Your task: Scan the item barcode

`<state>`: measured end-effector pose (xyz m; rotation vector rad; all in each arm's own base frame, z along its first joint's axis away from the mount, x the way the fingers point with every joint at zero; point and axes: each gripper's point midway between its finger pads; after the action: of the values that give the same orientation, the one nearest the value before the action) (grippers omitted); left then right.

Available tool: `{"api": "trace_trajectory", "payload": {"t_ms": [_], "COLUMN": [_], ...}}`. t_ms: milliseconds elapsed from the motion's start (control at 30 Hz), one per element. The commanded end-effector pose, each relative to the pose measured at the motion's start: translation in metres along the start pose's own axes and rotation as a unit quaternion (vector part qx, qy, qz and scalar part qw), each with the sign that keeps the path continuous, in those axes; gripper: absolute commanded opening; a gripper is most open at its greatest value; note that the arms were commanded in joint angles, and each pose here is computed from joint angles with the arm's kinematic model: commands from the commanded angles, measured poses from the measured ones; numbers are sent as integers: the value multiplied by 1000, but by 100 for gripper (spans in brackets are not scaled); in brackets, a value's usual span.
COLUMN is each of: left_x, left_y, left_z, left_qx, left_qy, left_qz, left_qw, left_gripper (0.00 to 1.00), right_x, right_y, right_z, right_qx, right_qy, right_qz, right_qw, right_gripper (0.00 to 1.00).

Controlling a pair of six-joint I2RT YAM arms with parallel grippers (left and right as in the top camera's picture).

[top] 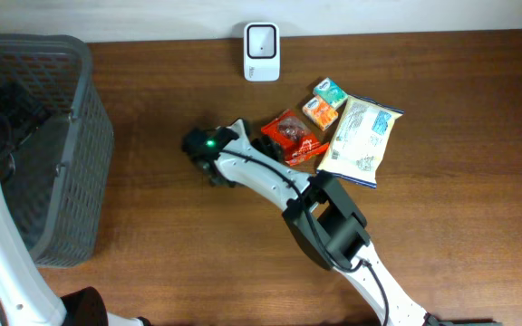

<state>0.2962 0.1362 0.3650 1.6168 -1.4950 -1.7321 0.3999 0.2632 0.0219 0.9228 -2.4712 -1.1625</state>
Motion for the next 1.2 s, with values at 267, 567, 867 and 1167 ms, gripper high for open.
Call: {"api": "trace_trajectory", "payload": {"t_ms": [267,567,867,1167], "left_x": [-1,-1,-1,-1], "left_y": [2,2,2,2], "left_z": [1,1,1,1], "left_qx": [1,1,1,1], "left_qy": [8,8,8,8], "left_qz": [-4,-4,-4,-4], "left_qw": [1000,1000,1000,1000], "left_gripper": [99,99,99,99], "right_x": [9,15,-10,3], "right_y": [-19,-39,14,-41], "right_z": [-129,-70,-91,-39], "right_qx": [-319,-442,-434,-380], "right_qy": [-202,-173,-159,-149], "right_qz": [58,70,4,35], "right_qw": [924,877,887,912], "right_gripper": [4,4,4,4]}}
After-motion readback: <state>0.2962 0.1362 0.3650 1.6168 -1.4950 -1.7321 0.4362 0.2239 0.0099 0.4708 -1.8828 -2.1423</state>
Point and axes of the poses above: each gripper's point midway between its finger pads, its own y axis back along the fingers, its own z axis along the line the jaws close on, x = y × z, and after that the axes turned 15 degrees about y, right-handed
